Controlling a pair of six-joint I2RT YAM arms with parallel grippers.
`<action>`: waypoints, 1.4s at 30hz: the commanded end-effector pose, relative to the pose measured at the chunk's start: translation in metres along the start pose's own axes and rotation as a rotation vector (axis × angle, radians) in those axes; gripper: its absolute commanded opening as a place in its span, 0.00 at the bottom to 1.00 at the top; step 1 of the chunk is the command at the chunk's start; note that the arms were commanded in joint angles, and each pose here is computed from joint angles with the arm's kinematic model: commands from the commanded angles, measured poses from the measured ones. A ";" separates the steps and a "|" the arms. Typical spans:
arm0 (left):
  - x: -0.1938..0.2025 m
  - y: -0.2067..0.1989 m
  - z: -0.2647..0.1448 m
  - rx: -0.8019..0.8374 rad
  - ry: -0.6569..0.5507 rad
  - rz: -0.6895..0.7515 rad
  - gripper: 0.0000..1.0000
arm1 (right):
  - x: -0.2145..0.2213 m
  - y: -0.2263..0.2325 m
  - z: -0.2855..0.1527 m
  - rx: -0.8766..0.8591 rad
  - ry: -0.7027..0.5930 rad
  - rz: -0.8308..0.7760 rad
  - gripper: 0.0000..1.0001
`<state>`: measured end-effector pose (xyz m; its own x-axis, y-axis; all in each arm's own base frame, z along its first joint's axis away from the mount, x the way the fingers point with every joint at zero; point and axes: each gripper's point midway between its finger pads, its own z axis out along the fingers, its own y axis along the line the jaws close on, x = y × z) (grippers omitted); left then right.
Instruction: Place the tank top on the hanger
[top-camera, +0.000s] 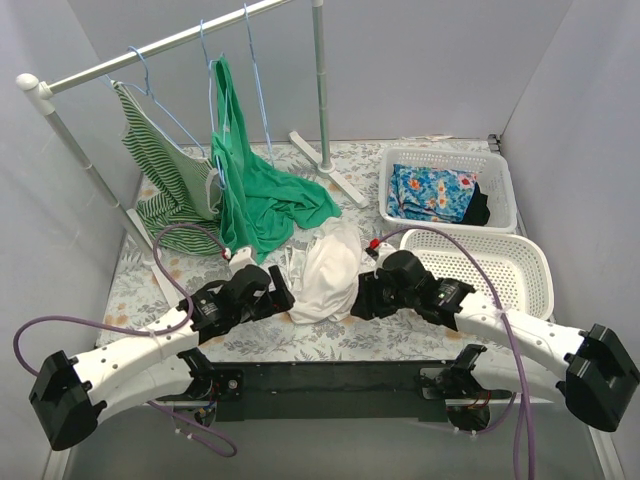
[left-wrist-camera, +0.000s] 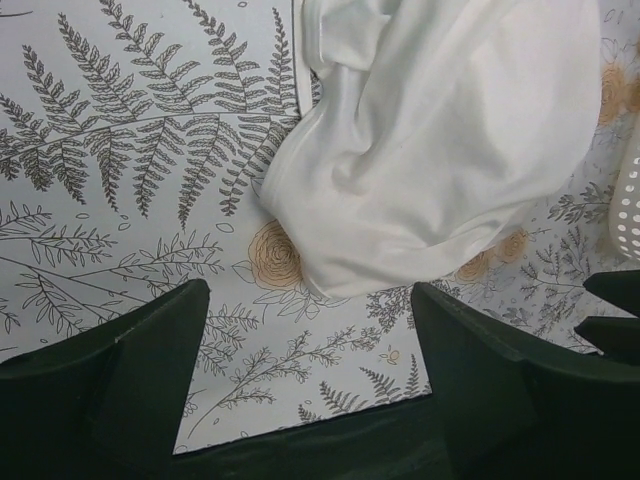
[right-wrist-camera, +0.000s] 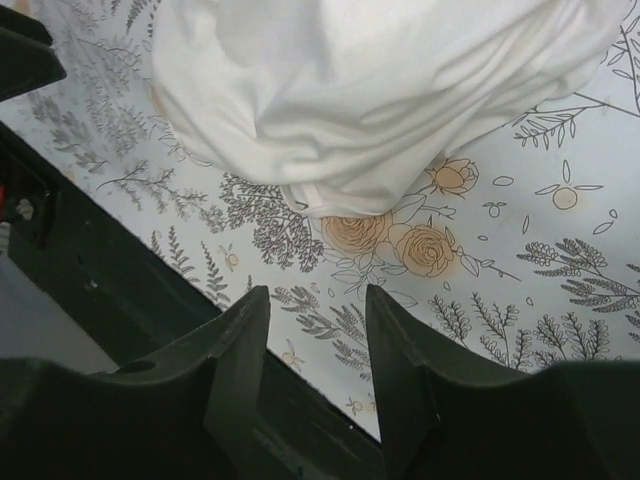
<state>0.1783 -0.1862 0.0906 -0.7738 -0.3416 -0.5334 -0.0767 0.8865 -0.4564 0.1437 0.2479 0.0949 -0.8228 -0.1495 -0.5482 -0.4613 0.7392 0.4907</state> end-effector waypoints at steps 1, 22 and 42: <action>0.005 0.001 0.004 0.042 -0.017 -0.063 0.80 | -0.009 -0.001 0.017 0.055 -0.093 -0.082 0.50; 0.009 -0.003 0.064 -0.058 -0.065 0.025 0.38 | 0.005 -0.027 0.066 0.253 -0.072 -0.083 0.57; -0.203 -0.105 -0.147 0.097 -0.604 0.085 0.00 | -0.168 0.045 -0.109 0.335 -0.531 -0.229 0.01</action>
<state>0.2601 -0.1961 0.3086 -0.3532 -0.4787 -0.8038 0.0411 0.8504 -0.5245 0.2177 0.2611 0.2281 -0.5143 -0.0319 -0.8570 -0.4217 0.8796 0.2203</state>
